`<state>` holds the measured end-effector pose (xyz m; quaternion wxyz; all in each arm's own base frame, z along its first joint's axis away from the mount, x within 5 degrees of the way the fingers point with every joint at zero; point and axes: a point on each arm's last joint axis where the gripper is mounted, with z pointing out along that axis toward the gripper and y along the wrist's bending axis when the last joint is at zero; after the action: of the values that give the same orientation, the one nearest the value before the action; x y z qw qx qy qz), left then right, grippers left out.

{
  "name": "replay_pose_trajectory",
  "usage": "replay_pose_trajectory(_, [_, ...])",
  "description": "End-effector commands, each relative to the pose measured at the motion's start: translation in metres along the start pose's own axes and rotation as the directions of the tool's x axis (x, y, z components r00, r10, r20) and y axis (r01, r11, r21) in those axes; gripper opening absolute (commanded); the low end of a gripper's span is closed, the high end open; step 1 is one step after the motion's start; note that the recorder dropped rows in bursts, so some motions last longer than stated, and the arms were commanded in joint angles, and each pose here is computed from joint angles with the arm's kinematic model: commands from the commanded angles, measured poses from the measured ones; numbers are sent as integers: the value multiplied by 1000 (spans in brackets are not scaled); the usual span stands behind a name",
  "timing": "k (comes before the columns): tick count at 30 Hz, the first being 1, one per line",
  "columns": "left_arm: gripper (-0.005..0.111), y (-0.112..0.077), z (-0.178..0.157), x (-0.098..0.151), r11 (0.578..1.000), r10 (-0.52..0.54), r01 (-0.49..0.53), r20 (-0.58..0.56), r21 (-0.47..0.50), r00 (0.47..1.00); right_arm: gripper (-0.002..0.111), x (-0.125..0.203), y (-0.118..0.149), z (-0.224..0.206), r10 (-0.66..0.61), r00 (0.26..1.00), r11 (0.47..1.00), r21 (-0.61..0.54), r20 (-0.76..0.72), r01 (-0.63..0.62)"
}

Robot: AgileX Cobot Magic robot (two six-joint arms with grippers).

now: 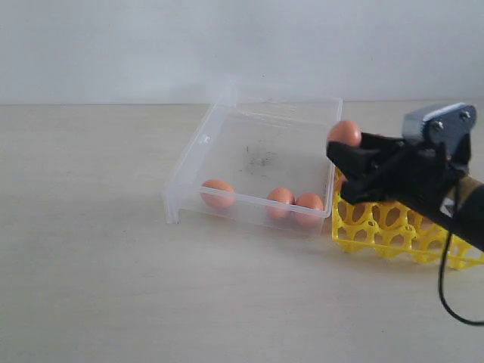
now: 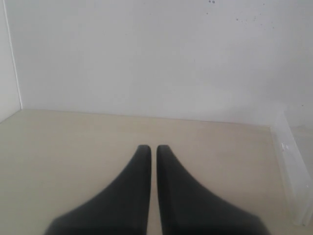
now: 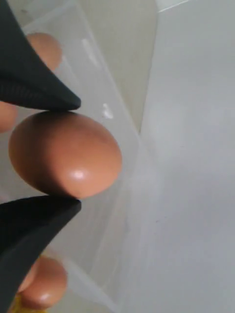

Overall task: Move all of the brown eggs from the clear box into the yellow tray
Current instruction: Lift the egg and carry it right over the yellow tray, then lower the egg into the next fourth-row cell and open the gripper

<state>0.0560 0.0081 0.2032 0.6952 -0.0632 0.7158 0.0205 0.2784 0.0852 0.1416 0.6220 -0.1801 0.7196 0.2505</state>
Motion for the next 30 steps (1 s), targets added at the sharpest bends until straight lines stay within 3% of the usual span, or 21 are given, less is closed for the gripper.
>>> replay_pose_trajectory(1, [4, 0, 0, 1, 1000, -2, 2, -2, 5, 1000, 0, 14, 5, -37, -45, 994, 995, -96, -96, 36])
replay_pose_trajectory(3, [4, 0, 0, 1, 1000, -2, 2, -2, 5, 1000, 0, 19, 6, -43, -43, 991, 987, -160, -129, 22])
replay_pose_trajectory(7, [4, 0, 0, 1, 1000, -2, 2, -2, 5, 1000, 0, 19, 4, -46, -52, 989, 984, -178, -136, 27])
replay_pose_trajectory(13, [4, 0, 0, 1, 1000, -2, 2, -2, 5, 1000, 0, 20, -4, -46, -55, 990, 992, -117, -126, 40])
replay_pose_trajectory(23, [4, 0, 0, 1, 1000, -2, 2, -2, 5, 1000, 0, 51, -16, -43, -34, 977, 999, -45, -210, 25])
replay_pose_trajectory(30, [4, 0, 0, 1, 1000, -2, 2, -2, 5, 1000, 0, 53, -23, -32, -33, 979, 999, -48, -201, 24])
